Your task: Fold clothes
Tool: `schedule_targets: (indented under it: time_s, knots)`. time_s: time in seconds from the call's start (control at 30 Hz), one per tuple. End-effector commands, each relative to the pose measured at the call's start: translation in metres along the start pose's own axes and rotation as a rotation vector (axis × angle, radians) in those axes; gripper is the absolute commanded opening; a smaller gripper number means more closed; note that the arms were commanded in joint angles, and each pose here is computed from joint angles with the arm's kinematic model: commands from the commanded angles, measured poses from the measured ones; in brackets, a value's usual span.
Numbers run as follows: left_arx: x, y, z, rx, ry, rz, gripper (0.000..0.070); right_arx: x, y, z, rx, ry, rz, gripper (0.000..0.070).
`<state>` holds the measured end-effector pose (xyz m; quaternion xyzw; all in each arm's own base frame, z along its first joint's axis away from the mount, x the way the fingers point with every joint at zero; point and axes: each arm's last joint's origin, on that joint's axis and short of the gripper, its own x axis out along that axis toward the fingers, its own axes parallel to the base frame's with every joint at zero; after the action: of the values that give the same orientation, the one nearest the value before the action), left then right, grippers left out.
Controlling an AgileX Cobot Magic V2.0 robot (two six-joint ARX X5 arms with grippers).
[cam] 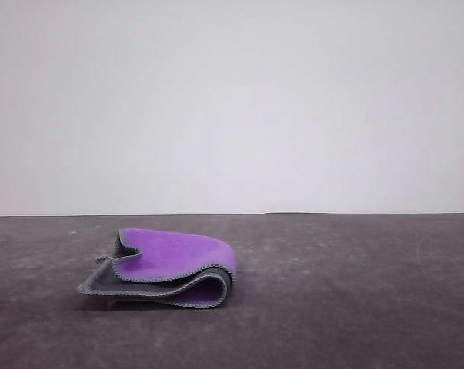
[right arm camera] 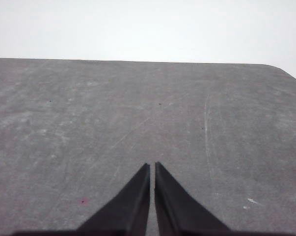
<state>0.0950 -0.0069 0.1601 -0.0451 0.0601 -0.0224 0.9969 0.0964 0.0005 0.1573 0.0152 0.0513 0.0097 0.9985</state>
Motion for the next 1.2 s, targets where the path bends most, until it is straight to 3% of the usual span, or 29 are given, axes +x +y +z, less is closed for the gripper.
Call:
schedule_targets:
  time_s: [0.0,1.17]
  knots:
    - [0.0019,0.0006,-0.0056,0.008,0.01,0.004,0.0,0.0003,-0.0002,-0.0001,-0.007,-0.006,-0.004,0.0015]
    - [0.0019,0.0006,-0.0056,0.008,0.01,0.004,0.0,0.0003,-0.0002,-0.0001,-0.007,-0.006,-0.004,0.0015]
